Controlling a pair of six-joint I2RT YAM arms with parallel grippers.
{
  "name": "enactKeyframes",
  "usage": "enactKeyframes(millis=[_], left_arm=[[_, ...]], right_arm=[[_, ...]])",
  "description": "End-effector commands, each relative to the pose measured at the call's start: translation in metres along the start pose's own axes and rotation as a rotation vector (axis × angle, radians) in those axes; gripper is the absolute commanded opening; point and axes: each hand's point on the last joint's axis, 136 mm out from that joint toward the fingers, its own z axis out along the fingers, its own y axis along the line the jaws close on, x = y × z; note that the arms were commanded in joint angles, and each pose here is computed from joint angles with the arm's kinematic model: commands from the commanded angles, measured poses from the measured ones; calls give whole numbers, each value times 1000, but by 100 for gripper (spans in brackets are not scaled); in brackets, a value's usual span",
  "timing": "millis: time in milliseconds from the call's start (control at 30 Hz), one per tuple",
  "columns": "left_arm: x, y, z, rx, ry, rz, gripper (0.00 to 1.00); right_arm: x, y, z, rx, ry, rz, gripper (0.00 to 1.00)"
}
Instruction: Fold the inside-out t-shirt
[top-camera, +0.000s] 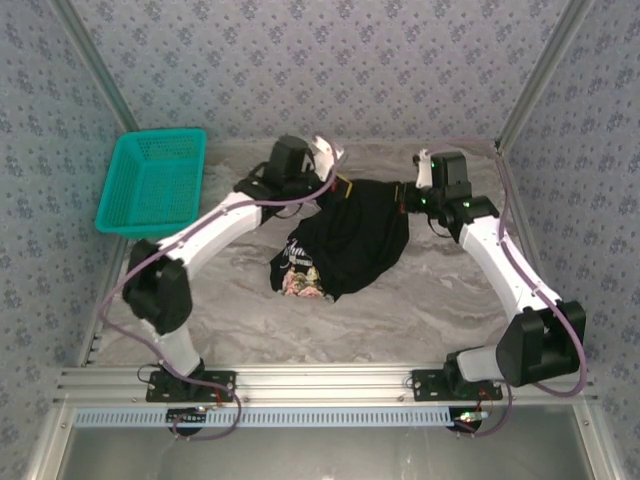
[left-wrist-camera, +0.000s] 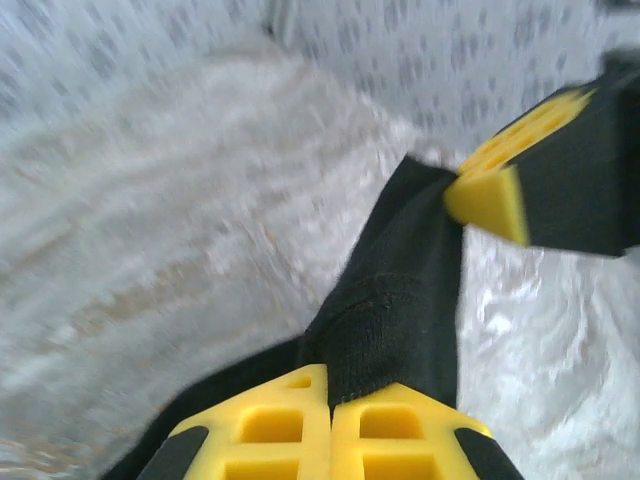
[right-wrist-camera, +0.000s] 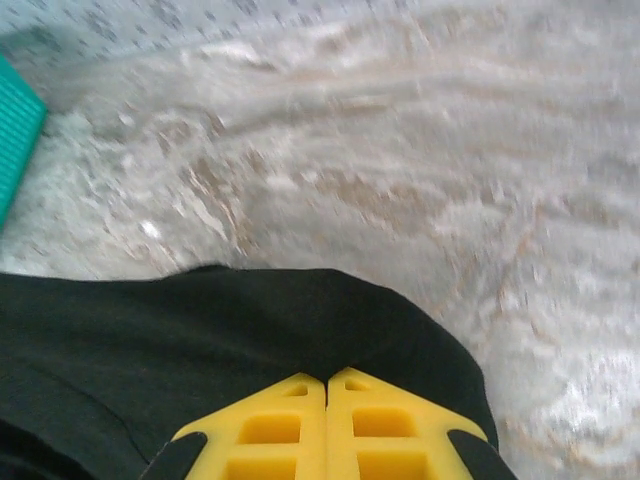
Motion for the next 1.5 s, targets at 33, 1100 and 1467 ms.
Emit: enactKeyframes(millis=[33,1100,1467], left_arm=[[-72,-11,-63,-115,-214,-2,0],[-84,9,-99,-302,-282,-124,0],[-113,37,-153,-552,-405,-109,0]], right_arm=[[-49,13,-8,30,-64,-66,9],[77,150,32,-294,31,-350,46],[-28,131,-75,-227,-268,-361,0]])
